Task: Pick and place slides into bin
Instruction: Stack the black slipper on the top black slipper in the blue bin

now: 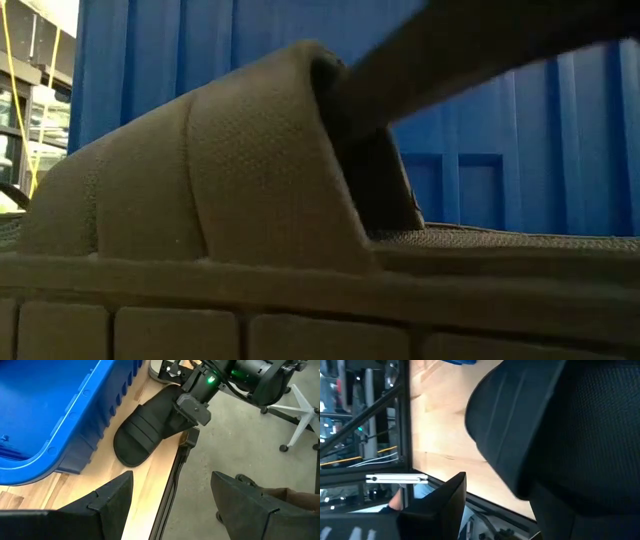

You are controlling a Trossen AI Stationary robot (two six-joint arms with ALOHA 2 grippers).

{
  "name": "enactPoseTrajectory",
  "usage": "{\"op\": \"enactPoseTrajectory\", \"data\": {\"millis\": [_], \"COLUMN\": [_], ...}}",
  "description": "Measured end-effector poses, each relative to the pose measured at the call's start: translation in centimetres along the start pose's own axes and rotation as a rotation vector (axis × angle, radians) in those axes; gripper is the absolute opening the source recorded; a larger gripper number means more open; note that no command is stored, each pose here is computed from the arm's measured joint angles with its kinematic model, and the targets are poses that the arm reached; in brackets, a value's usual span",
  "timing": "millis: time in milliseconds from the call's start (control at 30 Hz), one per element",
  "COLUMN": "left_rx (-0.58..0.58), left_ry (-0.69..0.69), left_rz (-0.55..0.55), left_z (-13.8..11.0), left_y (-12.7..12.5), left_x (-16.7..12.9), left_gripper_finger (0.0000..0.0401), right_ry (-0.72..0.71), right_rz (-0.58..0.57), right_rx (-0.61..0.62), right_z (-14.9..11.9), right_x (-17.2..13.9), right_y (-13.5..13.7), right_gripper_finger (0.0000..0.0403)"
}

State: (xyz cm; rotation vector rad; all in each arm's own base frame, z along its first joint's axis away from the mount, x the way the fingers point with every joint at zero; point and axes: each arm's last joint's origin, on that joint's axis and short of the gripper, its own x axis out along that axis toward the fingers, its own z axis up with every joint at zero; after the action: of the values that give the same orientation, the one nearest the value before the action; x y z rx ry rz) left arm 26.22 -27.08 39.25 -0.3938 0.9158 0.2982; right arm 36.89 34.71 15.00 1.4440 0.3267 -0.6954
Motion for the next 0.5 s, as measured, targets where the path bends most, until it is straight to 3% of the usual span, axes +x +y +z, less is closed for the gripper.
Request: {"op": "enactPoseTrajectory", "data": {"millis": [233,500], "left_rx": [0.0,0.001], "left_ry": [0.0,0.001], "left_rz": [0.0,0.001], "left_z": [0.0,-0.01], "left_y": [0.0,0.01], "left_x": [0.0,0.0], "left_gripper_finger": [0.0255,0.0255], "right_ry": [-0.021,-0.051], "right_rz": [-0.02,-0.021], "right_rx": [-0.017,-0.049], "right_z": [0.47,0.61], "right_x": [0.5,0.39], "right_y": [-0.05,-0.27], "right_gripper_finger": [0.0184,0.0074]}}
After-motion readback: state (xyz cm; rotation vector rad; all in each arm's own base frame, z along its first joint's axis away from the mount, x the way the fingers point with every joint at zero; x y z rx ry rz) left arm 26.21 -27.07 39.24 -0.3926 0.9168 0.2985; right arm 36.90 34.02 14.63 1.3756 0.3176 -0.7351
